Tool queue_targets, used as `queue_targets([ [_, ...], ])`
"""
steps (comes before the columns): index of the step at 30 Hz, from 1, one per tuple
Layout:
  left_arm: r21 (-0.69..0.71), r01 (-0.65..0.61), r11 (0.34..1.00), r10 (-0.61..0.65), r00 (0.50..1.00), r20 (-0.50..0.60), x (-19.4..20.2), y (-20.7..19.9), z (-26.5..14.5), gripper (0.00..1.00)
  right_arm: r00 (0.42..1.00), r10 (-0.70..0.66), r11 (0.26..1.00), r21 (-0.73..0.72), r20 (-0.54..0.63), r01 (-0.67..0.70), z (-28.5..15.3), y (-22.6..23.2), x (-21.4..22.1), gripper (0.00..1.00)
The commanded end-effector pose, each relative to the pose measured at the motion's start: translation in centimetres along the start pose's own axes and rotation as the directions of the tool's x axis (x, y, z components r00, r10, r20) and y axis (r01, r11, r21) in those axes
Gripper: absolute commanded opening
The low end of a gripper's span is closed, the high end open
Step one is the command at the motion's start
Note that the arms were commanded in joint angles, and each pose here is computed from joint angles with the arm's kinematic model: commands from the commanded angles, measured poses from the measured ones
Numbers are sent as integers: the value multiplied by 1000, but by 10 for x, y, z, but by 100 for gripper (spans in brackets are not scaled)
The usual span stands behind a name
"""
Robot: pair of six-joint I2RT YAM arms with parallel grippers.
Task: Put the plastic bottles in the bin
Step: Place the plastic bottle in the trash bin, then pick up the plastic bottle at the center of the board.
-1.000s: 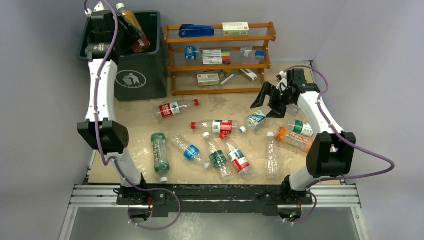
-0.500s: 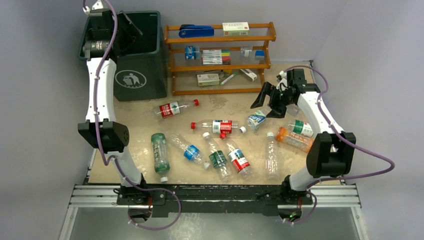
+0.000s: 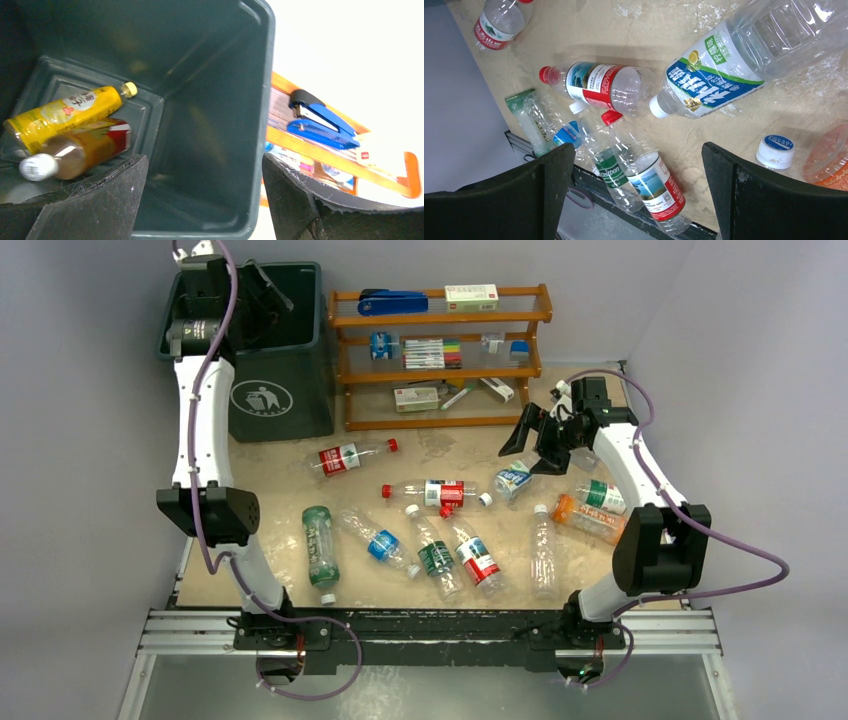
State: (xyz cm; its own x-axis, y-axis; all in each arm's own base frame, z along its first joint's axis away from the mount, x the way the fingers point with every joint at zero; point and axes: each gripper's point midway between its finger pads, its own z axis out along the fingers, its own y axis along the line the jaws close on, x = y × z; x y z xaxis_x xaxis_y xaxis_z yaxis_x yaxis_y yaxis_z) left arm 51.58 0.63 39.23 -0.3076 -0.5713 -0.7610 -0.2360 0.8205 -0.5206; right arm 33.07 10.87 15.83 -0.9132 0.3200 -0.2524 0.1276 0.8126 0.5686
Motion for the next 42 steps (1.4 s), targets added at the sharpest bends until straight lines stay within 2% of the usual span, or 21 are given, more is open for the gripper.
queue_targets([
  [1,172,-70,983,56,995,84,-18,-63,-54,84,1000,-27,998,-59,15,27,-5,15,-3,100],
  [10,309,-171,936,162,985,56,21,-123,-89,85,999,-30,997,-69,14,31,-4,17,-4,100],
  [18,311,-292,904,308,951,0,65,-132,-99,85,999,-33,996,-84,16,34,-5,19,-5,100],
  [25,306,-439,845,486,869,-97,128,-138,-100,85,999,-36,996,-81,17,37,-7,19,-3,100],
  [36,369,-473,800,575,781,-245,224,-149,-107,84,999,-36,995,-88,21,38,-14,22,1,100],
  [40,379,-516,768,627,725,-285,251,-143,-104,84,999,-35,995,-91,19,37,-14,23,3,100],
  [42,385,-540,749,658,678,-328,265,-135,-102,85,999,-34,995,-93,17,35,-15,23,4,100],
])
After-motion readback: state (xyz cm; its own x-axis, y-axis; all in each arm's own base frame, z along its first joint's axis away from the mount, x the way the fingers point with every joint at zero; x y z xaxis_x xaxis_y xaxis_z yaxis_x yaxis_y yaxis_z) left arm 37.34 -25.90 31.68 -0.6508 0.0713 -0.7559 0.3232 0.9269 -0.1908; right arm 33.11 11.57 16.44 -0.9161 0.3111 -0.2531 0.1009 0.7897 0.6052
